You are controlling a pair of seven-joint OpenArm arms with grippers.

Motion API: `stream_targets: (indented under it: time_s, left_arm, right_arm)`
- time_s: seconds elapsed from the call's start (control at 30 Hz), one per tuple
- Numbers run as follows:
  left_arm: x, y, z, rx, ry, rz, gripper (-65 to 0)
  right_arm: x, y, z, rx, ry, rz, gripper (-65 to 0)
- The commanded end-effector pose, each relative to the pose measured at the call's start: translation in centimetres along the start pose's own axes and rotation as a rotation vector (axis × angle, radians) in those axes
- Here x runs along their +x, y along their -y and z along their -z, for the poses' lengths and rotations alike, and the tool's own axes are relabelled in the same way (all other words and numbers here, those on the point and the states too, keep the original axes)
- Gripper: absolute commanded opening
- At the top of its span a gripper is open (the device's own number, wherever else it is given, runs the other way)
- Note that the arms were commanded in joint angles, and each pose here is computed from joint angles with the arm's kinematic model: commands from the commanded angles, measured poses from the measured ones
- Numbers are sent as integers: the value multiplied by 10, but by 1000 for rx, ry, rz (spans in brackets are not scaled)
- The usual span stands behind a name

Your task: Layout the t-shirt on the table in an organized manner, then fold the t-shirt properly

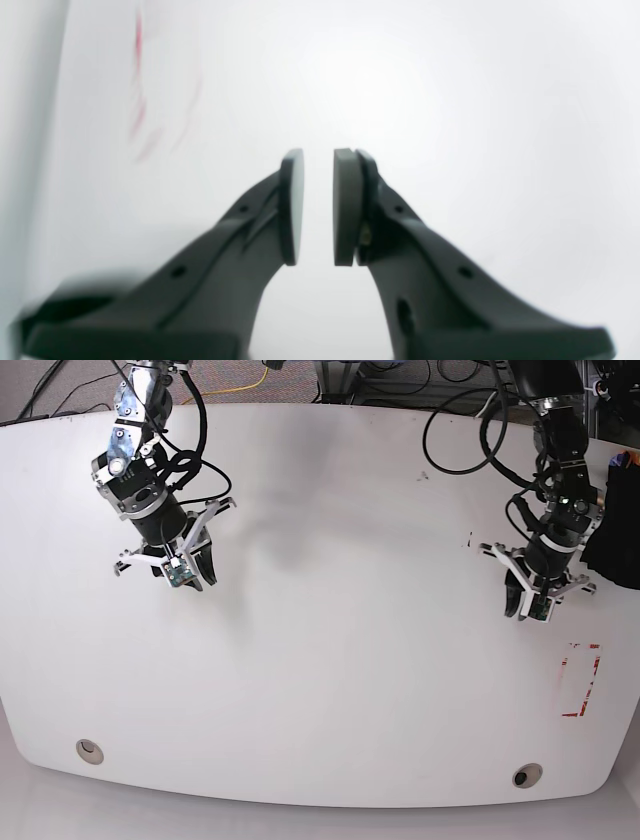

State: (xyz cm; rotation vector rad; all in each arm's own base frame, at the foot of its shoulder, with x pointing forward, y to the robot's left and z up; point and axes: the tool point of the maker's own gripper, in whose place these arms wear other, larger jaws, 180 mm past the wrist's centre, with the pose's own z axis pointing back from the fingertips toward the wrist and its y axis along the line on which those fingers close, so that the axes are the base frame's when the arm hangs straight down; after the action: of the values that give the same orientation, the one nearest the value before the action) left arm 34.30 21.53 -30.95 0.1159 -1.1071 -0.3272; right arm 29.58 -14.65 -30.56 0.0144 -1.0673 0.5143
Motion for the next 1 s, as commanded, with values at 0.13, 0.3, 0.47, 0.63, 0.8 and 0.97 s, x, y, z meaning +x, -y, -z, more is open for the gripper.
stream_targets:
  time_s: [0.13,0.3,0.47,0.63,0.8,0.97]
  left_arm:
    - [25,8,-9,68,206,-98,-562]
    - [19,44,-16,1,246,-128,-562]
    - [6,69,-33,-53,239,-125,-562]
    - [-3,80,-61,-72,215,-112,-562]
    - [-28,96,-94,-106,135,-113,-562]
    - [-61,110,-120,-135,34,-127,-562]
  right_arm:
    - [29,-4,-1,-40,165,-3,-547]
    - [23,-9,-8,-64,203,25,-550]
    - [4,-14,-18,-97,209,77,-549]
    - [-29,-32,-34,-70,133,108,-549]
    - [-59,-51,-57,-27,61,175,-549]
    - [-81,-58,-76,10,3,193,-552]
